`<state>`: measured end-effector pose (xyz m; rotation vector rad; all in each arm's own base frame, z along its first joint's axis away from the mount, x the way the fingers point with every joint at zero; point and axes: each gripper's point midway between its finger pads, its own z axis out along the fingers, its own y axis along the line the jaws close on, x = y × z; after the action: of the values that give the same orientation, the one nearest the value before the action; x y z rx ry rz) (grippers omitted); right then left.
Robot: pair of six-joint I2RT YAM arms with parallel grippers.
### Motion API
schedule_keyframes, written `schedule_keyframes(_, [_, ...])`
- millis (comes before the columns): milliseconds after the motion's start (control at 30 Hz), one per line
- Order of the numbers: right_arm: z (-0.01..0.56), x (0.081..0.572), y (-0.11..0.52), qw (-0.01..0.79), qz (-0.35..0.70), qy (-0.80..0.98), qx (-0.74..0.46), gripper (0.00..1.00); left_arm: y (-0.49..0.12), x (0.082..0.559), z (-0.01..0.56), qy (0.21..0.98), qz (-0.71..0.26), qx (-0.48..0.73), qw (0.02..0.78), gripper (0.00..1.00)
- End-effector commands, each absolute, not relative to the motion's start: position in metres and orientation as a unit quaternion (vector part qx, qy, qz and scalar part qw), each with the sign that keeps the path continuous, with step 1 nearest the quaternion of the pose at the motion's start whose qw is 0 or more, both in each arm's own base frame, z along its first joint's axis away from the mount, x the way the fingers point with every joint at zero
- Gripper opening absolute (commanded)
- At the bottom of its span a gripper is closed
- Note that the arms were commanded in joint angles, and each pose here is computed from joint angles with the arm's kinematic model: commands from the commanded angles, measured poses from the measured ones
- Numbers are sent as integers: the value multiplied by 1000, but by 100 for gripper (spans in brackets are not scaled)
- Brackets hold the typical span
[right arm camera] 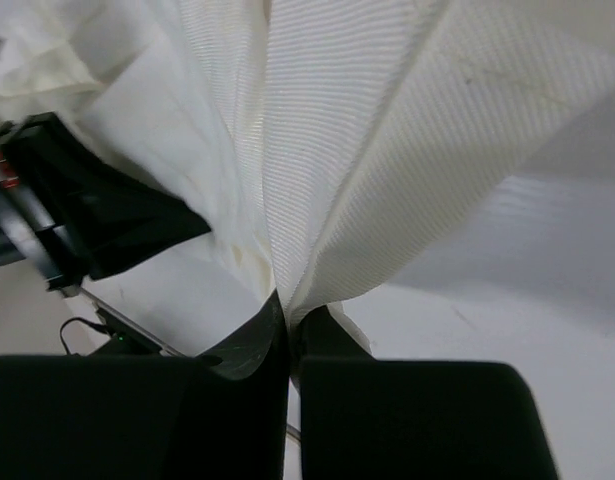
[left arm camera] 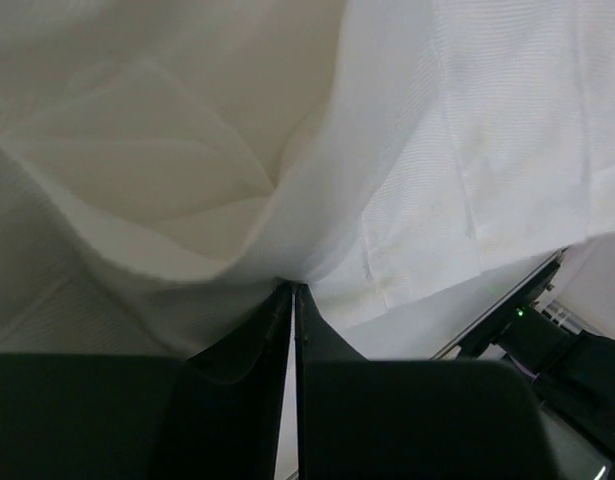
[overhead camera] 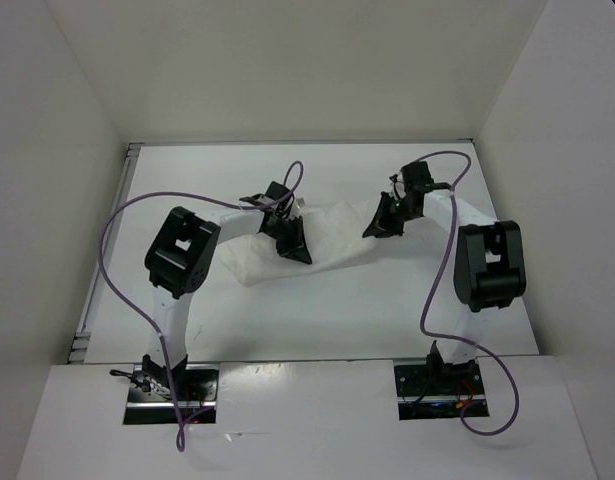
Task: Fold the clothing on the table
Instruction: Fold the skirt
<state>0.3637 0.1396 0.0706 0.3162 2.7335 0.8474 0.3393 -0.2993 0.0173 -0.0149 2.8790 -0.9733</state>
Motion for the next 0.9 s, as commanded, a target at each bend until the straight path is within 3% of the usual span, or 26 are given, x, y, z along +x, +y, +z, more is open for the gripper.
schedule_keyframes(0, [135, 371, 138, 207, 305, 924, 104, 0, -309, 322, -25, 960, -279, 10, 14, 11])
schedule_keyframes(367, [199, 342, 155, 252, 341, 903, 70, 0, -391, 363, 22, 933, -348, 71, 58, 11])
schedule_keyframes(433, [199, 340, 159, 249, 342, 904, 64, 0, -389, 371, 48, 928, -356, 72, 83, 17])
schedule_keyframes(467, [199, 340, 159, 249, 342, 904, 64, 0, -381, 372, 67, 926, -358, 69, 101, 18])
schedule_keyframes(533, [199, 341, 158, 251, 338, 904, 66, 0, -360, 385, 89, 925, -355, 45, 129, 31])
schedule_keyframes(667, [208, 347, 157, 263, 335, 903, 60, 0, -298, 407, 138, 930, -303, 5, 208, 41])
schedule_keyframes(867, [213, 351, 156, 269, 329, 904, 52, 0, -194, 407, 93, 959, -170, -87, 212, 37])
